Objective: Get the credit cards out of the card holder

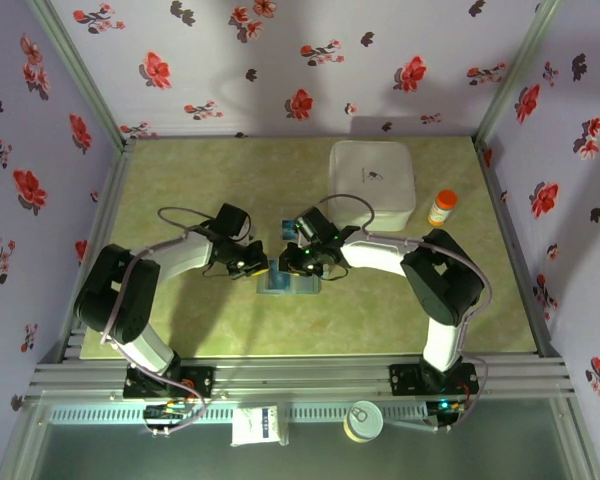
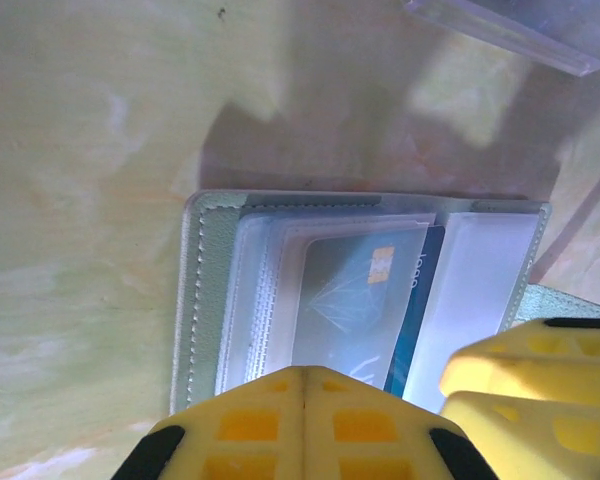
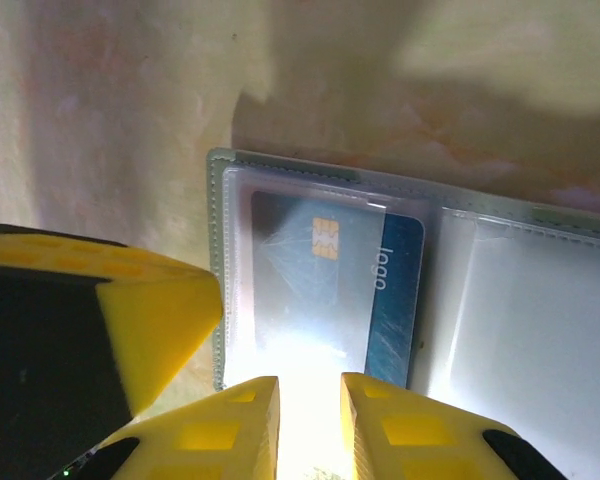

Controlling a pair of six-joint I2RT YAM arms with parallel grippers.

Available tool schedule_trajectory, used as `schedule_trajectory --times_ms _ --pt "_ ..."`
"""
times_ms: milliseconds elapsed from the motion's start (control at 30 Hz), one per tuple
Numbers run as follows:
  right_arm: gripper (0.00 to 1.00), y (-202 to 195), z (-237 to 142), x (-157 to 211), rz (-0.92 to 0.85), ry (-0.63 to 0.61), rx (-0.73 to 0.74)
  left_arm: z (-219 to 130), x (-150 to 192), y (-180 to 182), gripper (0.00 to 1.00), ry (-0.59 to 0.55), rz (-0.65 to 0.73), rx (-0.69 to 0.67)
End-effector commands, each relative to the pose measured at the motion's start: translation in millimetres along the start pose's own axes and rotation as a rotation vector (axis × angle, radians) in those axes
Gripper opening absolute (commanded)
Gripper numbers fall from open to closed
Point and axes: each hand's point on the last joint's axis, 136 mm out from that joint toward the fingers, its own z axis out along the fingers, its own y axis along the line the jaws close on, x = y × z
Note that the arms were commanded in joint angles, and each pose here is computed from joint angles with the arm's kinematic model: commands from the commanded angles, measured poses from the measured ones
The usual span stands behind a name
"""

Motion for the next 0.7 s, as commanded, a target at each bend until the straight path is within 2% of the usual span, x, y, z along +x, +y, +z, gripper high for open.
schedule_trajectory --times_ms 0,267,667 --pt "0.24 -3.1 7.1 -0.3 0.023 0.013 -0.009 6.7 4.3 2.6 0.03 0.026 0.007 -0.006" --pt "0.24 -8.7 12.1 0.1 0.029 0.02 0.006 14.3 11.9 20.2 0.03 0.048 -0.004 -0.061" --pt "0.24 -23.6 8.4 5.6 0.043 0.019 0.066 8.4 12.1 18.7 0.03 0.039 0.001 -0.063"
